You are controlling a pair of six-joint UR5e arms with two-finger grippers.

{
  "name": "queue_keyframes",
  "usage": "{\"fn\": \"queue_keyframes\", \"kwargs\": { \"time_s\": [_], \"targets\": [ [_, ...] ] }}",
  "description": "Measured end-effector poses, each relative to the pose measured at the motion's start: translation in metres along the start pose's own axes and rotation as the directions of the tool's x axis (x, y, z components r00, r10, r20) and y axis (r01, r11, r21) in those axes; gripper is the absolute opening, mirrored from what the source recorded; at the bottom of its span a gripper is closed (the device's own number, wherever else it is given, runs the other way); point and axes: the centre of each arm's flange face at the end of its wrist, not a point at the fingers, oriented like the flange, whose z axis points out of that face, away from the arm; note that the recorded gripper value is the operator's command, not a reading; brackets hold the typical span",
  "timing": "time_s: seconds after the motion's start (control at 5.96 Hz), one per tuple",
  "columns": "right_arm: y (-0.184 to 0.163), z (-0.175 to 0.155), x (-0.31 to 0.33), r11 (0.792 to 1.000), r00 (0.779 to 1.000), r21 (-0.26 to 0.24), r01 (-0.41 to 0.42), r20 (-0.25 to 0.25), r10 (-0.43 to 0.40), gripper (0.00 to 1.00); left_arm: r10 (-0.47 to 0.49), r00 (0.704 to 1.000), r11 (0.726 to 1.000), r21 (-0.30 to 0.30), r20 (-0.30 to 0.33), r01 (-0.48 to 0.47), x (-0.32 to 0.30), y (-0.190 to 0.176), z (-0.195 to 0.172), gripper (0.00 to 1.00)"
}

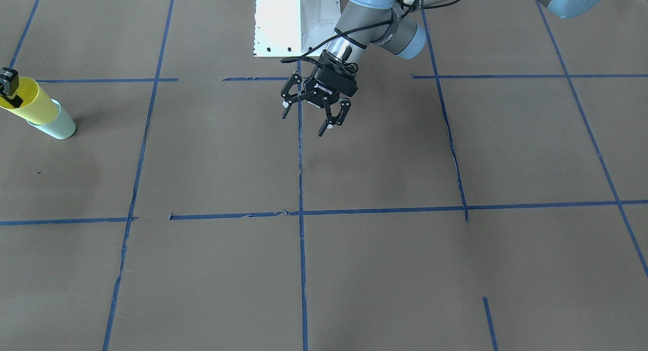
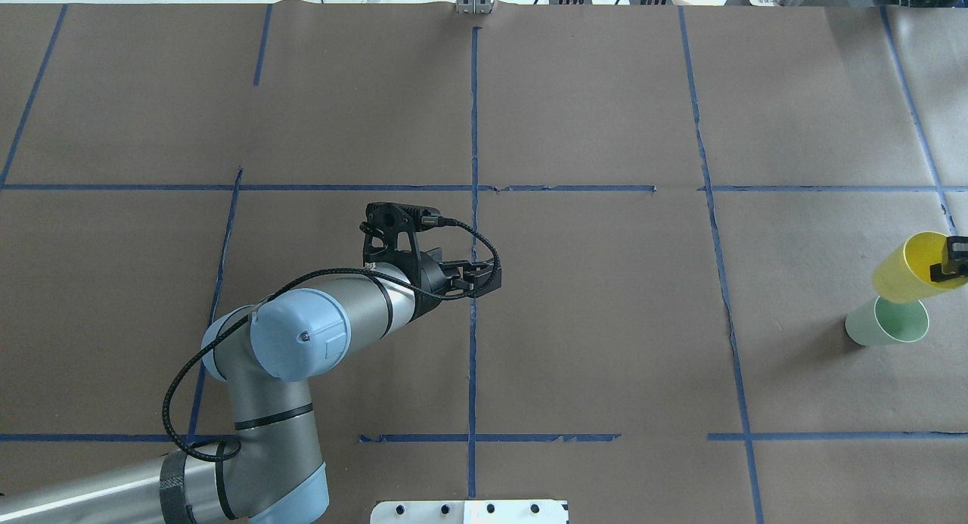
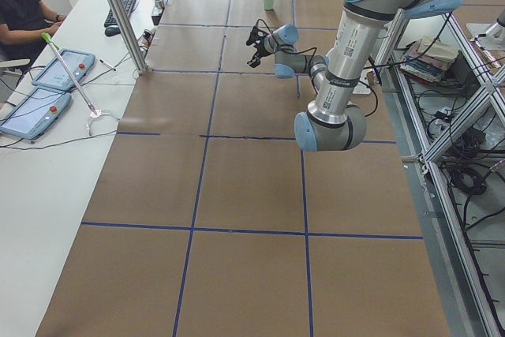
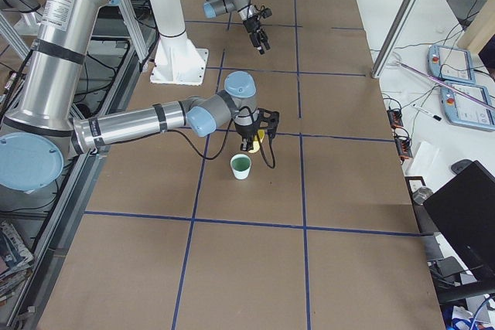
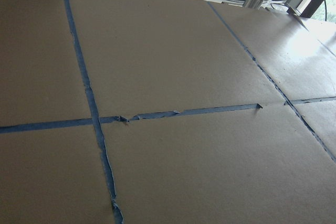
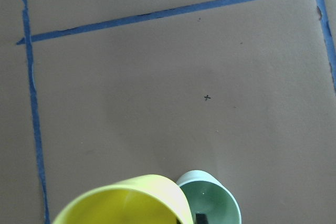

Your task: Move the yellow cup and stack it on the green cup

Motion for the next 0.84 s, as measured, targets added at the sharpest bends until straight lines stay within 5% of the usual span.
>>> {"fn": "queue_keyframes", "kwargs": {
  "time_s": [0.67,0.84],
  "targets": [
    [0.006,0.016,0.024,0.999,1.0,-0.043,-0.009,-0.03,0.008,0.07,-0.007,1.0,1.0,-0.011,0.009,0.007,-0.005,0.001,0.004,1.0],
    [0.006,0.017,0.024,0.999,1.0,-0.046,-0.008,-0.029,0.006,0.21,-0.007,1.0,1.0,-0.011,0.009,0.007,-0.005,0.001,0.004,1.0]
  ]
}}
